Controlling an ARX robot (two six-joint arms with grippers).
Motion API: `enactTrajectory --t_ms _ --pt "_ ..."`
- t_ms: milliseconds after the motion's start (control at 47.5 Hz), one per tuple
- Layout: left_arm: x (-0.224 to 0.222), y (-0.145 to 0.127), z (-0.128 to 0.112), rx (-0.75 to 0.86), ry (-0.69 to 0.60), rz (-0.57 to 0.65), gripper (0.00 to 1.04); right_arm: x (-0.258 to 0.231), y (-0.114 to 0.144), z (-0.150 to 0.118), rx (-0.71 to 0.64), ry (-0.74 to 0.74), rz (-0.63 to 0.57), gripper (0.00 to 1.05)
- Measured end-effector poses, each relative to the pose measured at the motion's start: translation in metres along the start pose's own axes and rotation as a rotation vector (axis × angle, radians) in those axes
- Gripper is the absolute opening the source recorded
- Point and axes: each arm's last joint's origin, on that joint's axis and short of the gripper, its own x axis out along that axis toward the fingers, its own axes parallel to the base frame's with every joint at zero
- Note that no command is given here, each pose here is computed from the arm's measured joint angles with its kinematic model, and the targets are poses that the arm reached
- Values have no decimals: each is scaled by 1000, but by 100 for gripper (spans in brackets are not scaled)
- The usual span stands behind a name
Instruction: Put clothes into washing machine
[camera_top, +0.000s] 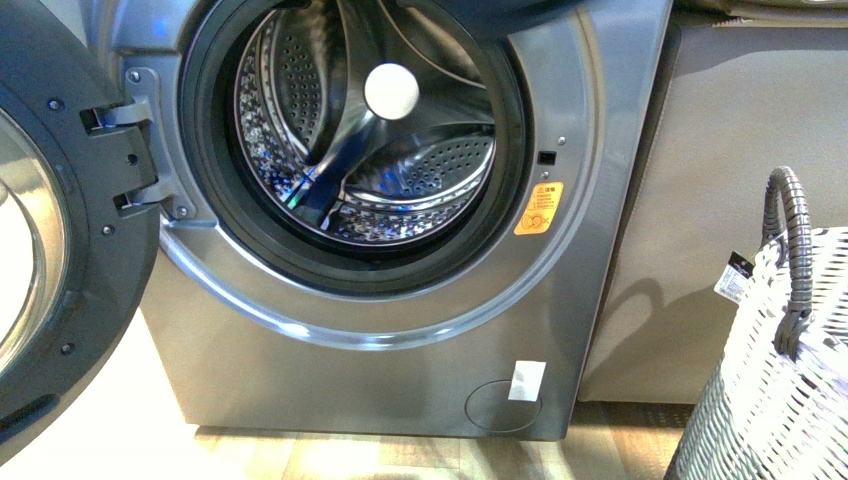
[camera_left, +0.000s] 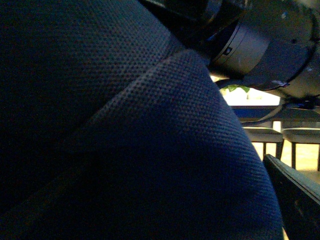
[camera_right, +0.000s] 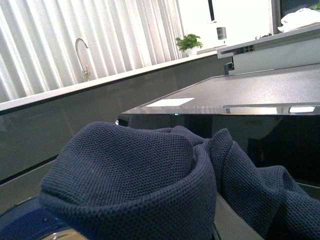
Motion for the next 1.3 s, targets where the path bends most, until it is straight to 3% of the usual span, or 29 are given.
enactTrajectory --t_ms 189,589,884,1094,1305 --pt "32 0 -5 87 -45 172 98 0 -1 0 -4 -3 -5 5" --pt "58 33 -12 199 -67 787 98 0 -1 1 -7 -5 -8 5" --pt "46 42 -10 235 -101 911 98 0 0 0 -7 -3 -4 5" --pt "27 39 -12 190 -101 900 58 0 -1 0 -6 -1 -4 5" --pt "8 26 -3 197 -129 862 27 0 2 -1 -4 4 17 5"
